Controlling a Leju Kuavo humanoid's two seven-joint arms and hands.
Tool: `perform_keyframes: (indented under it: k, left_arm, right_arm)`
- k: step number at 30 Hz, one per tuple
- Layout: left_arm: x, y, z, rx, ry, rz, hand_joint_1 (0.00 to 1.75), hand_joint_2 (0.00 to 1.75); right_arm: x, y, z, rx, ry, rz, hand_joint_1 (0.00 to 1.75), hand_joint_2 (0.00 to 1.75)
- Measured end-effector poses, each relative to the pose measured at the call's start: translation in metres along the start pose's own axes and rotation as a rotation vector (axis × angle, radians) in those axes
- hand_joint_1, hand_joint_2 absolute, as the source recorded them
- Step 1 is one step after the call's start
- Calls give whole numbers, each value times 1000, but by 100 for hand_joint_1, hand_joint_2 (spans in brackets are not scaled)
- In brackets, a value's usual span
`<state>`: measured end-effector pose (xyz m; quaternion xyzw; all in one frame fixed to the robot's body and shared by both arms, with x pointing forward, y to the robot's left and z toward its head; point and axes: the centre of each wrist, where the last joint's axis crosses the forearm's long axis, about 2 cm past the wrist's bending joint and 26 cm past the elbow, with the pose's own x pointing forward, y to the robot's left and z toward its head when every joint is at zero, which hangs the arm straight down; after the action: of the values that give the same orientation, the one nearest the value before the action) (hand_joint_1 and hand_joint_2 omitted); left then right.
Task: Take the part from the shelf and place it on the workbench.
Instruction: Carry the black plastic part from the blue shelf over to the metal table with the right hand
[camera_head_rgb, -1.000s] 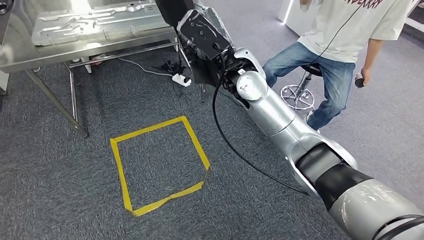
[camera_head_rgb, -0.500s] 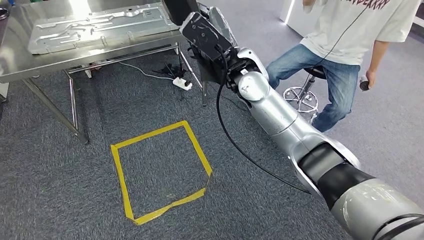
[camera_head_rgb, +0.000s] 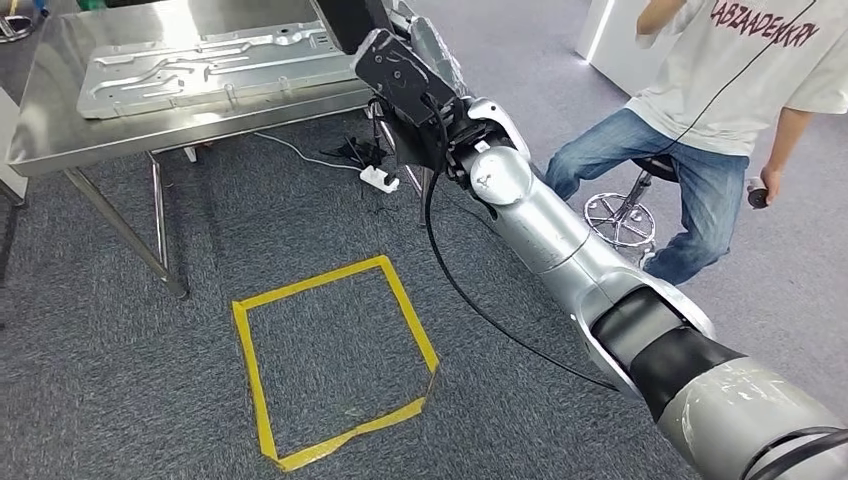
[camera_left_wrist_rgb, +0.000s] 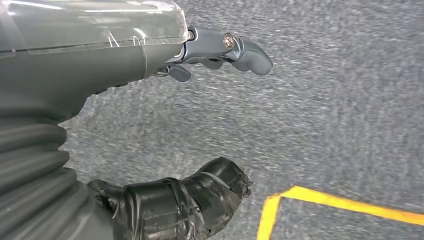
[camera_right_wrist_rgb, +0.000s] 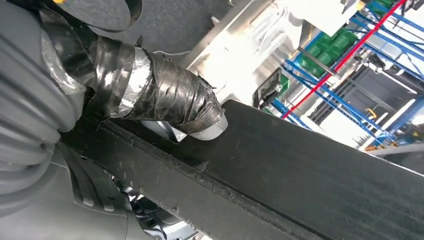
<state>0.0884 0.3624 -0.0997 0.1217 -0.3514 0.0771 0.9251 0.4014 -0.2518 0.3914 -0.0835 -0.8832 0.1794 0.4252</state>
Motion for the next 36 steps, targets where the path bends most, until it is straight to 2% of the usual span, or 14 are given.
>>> perform_keyframes:
  k: [8,17,36]
  left_arm:
    - [3,-1,-2,3,-6,1,0,175]
    - [-5,2,3,7,15,-3,0,175]
    - [-2,1,1,6,8,-4,0,175]
  right_arm:
    - [3,-2,-1,-2,-11,6,175,175]
    - [-1,0,3,4,6,3,175,175]
    - [-4,-4,5,1,24,-16,175,175]
